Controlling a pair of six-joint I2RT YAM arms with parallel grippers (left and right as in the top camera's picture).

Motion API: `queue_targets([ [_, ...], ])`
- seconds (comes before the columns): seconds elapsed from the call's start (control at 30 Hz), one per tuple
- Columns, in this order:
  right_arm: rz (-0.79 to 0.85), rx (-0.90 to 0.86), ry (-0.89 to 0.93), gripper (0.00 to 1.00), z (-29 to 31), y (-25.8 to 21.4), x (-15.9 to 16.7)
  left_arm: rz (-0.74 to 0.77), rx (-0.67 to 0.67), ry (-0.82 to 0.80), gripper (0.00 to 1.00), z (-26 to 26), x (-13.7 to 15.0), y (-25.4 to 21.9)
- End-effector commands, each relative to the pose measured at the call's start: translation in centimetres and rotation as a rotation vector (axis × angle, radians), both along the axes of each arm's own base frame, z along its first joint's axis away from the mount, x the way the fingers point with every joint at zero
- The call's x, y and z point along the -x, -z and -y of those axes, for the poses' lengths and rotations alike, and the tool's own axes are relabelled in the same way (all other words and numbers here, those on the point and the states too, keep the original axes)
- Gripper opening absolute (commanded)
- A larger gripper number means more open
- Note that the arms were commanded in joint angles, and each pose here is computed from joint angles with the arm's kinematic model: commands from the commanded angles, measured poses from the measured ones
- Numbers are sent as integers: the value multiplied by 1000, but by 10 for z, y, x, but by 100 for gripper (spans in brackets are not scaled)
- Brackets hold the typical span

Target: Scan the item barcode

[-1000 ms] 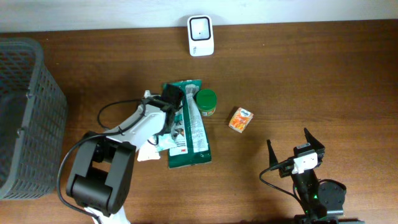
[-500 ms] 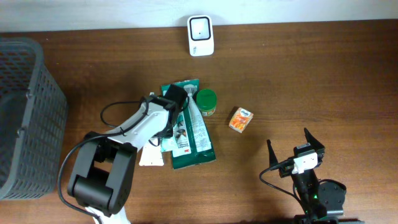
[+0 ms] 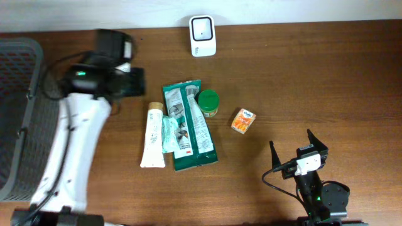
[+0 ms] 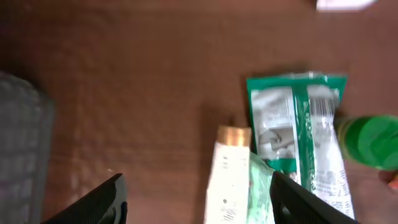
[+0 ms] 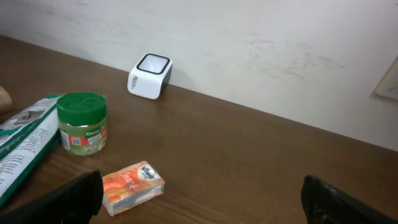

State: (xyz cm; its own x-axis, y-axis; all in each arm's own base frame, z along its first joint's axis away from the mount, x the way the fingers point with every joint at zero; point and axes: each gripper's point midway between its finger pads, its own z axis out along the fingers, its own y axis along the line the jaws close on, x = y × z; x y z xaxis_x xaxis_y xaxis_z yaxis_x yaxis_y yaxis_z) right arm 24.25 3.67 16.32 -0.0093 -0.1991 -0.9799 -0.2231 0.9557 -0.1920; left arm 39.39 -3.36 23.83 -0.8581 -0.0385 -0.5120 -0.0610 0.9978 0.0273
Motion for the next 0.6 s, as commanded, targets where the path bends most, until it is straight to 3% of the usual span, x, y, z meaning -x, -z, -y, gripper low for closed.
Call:
queue_targets([
  [0.0,-8,-8,4,98,1,3,0,110,62,-25,73,-52,3,-43],
  [0.07,-8,-8,4,98,1,3,0,143,118,-107,72,-89,7,-52],
  [0.13,-8,-8,4,98,1,3,0,210,192,-36,71,-102,5,-67],
  [0.23,-8,-8,4,98,1,3,0,228,200,-68,74,-120,8,-70],
  [0.3,-8,-8,4,98,1,3,0,245,193,-103,82,-135,9,-72],
  [0.33,-8,-8,4,98,1,3,0,247,191,-113,99,-139,10,-73],
  [0.57,-8,-8,4,98,1,3,0,245,191,-115,99,-139,10,-72],
])
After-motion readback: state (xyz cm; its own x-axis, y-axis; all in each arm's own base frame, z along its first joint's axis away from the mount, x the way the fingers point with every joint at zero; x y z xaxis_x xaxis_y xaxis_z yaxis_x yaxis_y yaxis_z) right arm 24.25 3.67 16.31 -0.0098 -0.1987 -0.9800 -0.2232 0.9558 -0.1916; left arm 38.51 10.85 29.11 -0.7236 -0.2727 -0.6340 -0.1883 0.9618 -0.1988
